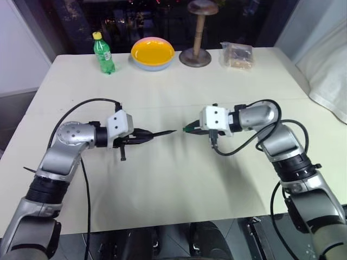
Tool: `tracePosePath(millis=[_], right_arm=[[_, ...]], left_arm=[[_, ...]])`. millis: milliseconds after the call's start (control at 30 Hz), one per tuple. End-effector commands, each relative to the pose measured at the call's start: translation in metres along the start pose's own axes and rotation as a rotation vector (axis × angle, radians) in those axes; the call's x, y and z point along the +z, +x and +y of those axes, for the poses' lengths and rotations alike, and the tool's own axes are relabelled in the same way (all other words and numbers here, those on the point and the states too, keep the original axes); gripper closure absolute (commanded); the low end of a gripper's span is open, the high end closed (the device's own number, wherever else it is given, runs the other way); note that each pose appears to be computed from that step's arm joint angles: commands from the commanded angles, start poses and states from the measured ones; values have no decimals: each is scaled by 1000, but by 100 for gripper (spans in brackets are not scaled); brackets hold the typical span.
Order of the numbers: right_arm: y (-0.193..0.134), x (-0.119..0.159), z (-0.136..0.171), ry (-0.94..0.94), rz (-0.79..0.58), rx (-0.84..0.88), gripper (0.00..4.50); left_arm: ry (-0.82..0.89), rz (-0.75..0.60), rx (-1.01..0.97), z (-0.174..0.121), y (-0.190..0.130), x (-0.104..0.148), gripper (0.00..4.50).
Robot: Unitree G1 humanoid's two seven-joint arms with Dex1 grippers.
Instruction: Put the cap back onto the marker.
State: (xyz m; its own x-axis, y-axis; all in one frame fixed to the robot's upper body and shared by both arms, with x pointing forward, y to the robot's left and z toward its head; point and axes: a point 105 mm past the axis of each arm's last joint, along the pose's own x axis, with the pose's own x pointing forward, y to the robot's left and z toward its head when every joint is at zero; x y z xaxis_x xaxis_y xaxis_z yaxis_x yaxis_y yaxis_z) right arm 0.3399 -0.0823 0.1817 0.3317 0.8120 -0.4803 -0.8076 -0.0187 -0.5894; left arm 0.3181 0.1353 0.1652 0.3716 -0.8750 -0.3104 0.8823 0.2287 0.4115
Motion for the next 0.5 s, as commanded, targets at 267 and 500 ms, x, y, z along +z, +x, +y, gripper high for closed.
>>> tracePosePath(millis=[267,500], right_arm=[[1,20,-3,-40,-55,-2,446],[1,24,-5,-44,-64,-5,446]], left_arm=[[43,-36,2,0,3,14,450],[42,-38,1,-1,4,14,450]])
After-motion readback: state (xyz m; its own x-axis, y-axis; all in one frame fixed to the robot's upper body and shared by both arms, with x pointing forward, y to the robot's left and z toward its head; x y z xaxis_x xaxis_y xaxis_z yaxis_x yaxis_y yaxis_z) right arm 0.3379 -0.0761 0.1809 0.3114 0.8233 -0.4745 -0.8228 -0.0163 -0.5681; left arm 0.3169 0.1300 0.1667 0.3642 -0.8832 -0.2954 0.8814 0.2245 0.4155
